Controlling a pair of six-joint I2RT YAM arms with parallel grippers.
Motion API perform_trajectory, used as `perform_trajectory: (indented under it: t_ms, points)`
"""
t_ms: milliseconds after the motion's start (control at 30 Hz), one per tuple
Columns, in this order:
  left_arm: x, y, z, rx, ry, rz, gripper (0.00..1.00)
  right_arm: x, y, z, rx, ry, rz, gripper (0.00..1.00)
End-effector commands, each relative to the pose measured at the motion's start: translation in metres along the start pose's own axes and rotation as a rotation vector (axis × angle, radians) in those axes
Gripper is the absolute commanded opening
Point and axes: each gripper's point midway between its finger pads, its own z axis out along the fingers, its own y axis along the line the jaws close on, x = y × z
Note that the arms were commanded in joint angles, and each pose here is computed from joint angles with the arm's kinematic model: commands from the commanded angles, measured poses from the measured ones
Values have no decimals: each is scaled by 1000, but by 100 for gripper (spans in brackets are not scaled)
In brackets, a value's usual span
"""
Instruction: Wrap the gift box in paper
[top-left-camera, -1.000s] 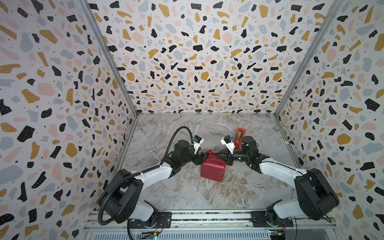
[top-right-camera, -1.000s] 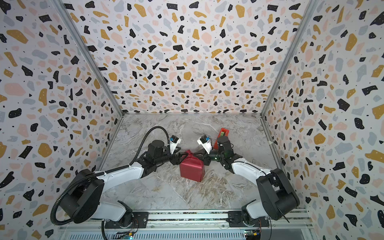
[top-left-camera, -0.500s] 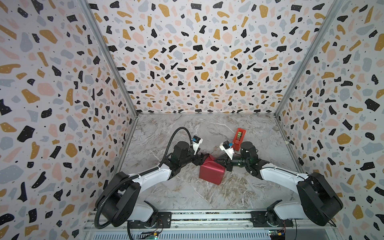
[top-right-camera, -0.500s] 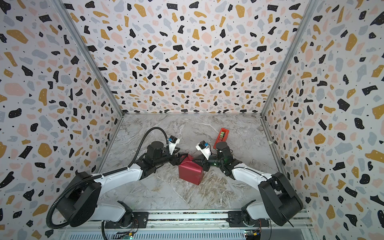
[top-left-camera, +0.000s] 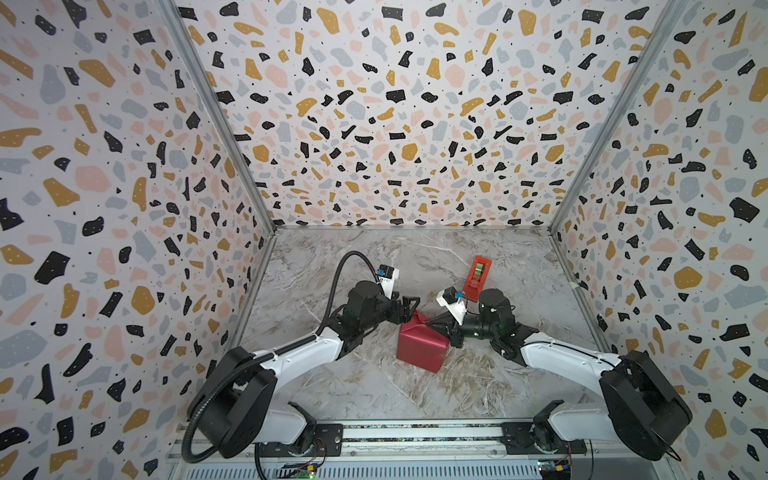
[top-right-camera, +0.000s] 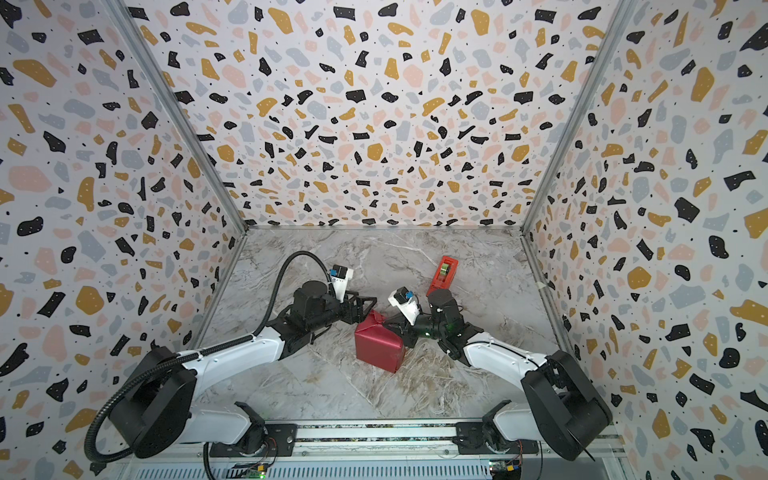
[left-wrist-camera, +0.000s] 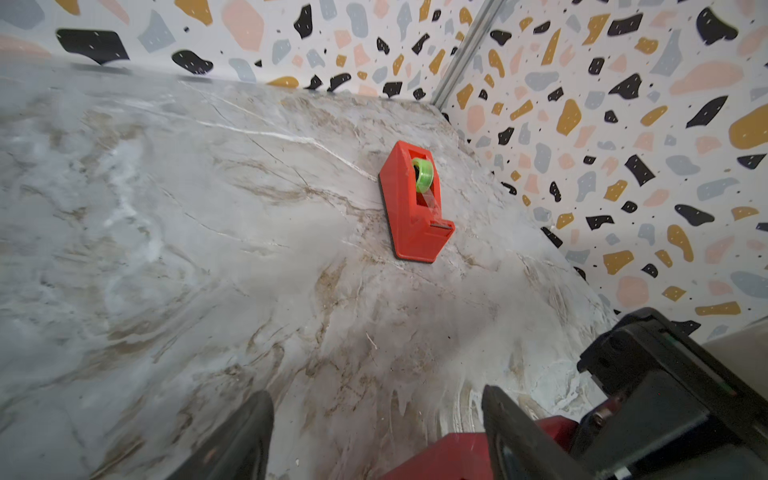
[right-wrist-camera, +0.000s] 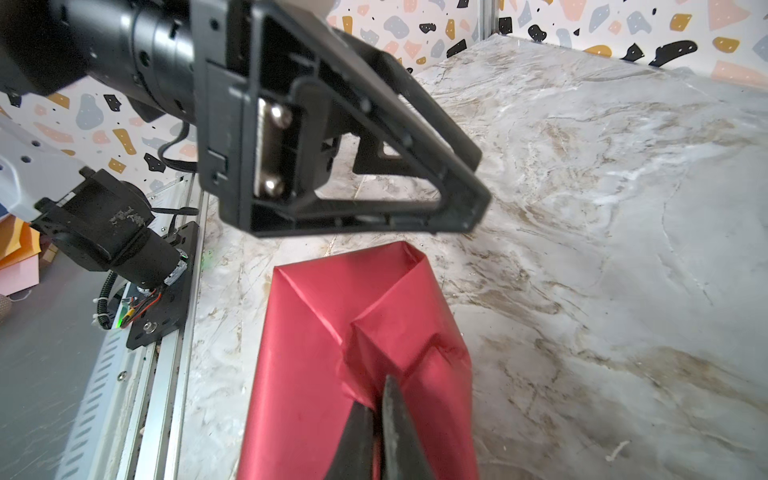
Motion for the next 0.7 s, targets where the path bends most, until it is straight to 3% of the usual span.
perform_trajectory:
  t_ms: [0, 400, 667]
  points:
    - [1, -5, 7, -1, 35, -10, 80, 9, 5, -1, 1, 23, -8, 9]
    - [23, -5, 15, 21, 130, -42, 78, 8, 6, -3, 14, 20, -22, 10]
    - [44, -3, 5, 22, 190, -52, 75, 1, 6, -5, 24, 5, -30, 22]
